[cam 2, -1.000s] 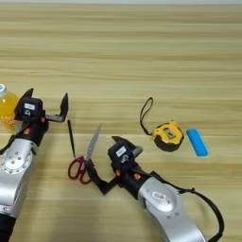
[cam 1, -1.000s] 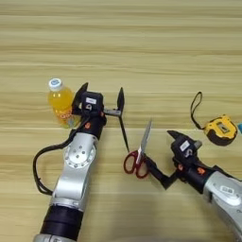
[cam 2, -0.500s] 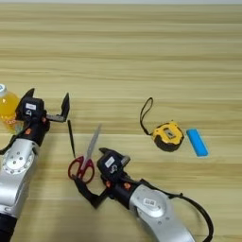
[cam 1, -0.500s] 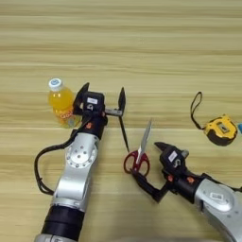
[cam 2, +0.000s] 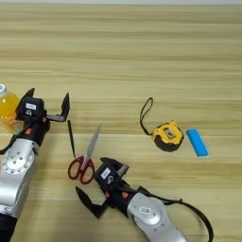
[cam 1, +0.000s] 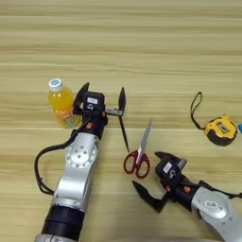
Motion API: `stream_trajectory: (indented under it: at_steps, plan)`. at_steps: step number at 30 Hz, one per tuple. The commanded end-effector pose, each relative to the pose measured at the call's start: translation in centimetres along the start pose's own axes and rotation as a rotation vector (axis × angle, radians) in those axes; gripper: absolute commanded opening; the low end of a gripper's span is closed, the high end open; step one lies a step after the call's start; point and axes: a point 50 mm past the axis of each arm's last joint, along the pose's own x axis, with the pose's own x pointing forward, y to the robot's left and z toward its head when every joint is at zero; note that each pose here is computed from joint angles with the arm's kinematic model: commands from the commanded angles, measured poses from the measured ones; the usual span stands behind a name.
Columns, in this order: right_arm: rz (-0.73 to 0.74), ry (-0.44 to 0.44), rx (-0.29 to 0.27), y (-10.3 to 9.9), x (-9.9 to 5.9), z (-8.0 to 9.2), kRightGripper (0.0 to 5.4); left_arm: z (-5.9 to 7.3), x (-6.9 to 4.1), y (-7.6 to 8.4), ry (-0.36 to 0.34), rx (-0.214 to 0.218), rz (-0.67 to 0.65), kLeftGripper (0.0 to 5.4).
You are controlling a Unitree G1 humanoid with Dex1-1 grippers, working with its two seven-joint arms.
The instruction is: Move the objects on the table
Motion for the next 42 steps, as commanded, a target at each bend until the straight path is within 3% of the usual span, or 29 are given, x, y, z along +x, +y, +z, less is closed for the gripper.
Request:
stream_trajectory:
  at_steps: [1,12,22,30,37,42]
  plan:
    - [-0.025,0.016,0.008,0.1,0.7,-0.4,5.38,0.1,0.0,-0.2,0.004,0.009,-0.001,5.40]
    - [-0.188,0.073,0.054,-2.2,1.1,-1.4,5.38,0.3,-0.1,-0.2,0.002,0.010,-0.001,5.40]
    - [-0.336,0.112,0.053,-5.2,0.1,-1.6,5.38,0.3,-0.2,-0.1,0.003,0.012,0.000,5.40]
    - [-0.401,0.130,0.042,-6.4,-0.2,-1.9,5.38,0.2,-0.2,0.0,0.005,0.013,0.000,5.40]
    - [-0.373,0.008,0.083,-6.0,0.0,-0.3,5.38,0.2,-0.2,0.0,0.009,0.014,0.003,5.40]
    - [-0.351,-0.059,0.075,-5.6,-0.1,0.8,5.38,0.2,-0.2,0.0,0.008,0.013,0.005,5.40]
